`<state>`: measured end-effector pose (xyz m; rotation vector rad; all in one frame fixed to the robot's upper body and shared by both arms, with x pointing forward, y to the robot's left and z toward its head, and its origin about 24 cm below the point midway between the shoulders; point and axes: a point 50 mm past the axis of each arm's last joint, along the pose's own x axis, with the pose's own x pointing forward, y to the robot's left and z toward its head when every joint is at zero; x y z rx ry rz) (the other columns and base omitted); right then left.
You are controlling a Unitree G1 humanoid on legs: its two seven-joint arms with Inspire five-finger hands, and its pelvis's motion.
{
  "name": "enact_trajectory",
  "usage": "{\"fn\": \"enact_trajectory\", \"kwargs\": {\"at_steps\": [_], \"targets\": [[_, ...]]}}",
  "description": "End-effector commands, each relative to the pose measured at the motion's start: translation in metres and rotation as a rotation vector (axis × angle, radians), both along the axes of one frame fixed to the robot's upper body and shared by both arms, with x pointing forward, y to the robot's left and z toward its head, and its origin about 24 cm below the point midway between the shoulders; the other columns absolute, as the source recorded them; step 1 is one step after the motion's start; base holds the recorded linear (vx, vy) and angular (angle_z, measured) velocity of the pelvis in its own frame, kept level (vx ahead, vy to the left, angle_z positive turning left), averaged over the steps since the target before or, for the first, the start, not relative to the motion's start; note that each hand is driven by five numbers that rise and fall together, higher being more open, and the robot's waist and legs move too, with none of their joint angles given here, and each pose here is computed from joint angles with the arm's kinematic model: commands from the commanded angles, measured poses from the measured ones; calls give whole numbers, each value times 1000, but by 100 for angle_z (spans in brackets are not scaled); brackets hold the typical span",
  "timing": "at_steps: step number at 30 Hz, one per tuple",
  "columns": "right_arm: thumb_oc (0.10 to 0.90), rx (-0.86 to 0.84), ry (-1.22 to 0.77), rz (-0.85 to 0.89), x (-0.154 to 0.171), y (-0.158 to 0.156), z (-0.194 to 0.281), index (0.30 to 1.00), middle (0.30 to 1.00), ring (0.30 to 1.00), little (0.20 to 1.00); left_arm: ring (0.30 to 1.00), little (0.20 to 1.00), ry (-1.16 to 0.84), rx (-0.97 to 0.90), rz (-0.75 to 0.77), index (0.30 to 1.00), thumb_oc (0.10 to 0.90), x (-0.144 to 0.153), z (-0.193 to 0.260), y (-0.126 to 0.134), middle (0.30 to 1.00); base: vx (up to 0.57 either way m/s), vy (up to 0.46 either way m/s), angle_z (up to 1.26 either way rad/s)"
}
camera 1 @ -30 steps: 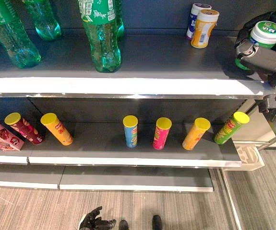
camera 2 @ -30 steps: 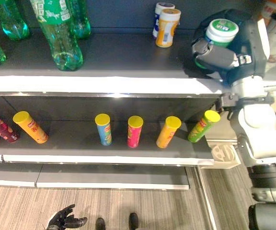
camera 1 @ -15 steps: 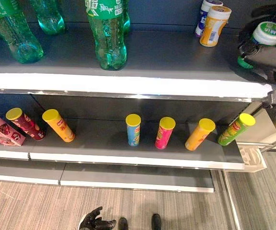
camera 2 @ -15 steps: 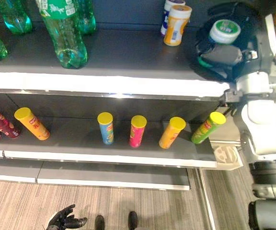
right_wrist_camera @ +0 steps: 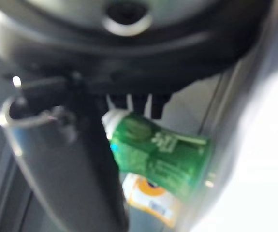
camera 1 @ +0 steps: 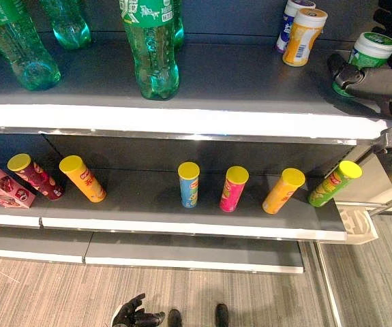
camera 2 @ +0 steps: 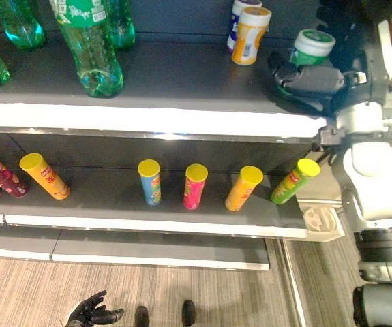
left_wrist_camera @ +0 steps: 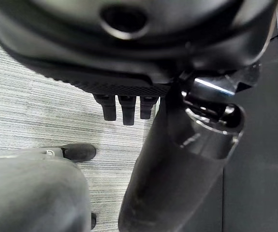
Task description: Put the goods on the table back onto the shelves and tidy them up.
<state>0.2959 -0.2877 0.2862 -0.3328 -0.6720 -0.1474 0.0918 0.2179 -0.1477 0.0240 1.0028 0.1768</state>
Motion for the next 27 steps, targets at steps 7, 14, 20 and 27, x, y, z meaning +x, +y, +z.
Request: {"fn": "enact_trajectory", "kwargs": {"at_steps": [7, 14, 20, 27], "targets": [[800, 147, -113, 175, -6, 17, 17, 900, 900, 900, 900, 900, 900, -28, 62, -54, 900, 800, 17, 7, 13, 900, -23, 21, -2], [800, 185, -109, 249, -12, 22, 13, 900, 900, 900, 900, 900, 900, -19, 58, -44, 900, 800, 14, 6, 12, 900, -19, 29, -2], [800, 193, -90, 279, -12, 26, 7, 900, 900, 900, 900, 900, 900, -4, 60, -42, 900, 800, 12, 4, 13, 900, -32, 46, -4], [800, 190, -97, 277, -8, 48, -4, 900, 900, 900, 900, 900, 900, 14, 88, -3, 900, 800, 15, 3, 19, 900, -44, 21, -4]]}}
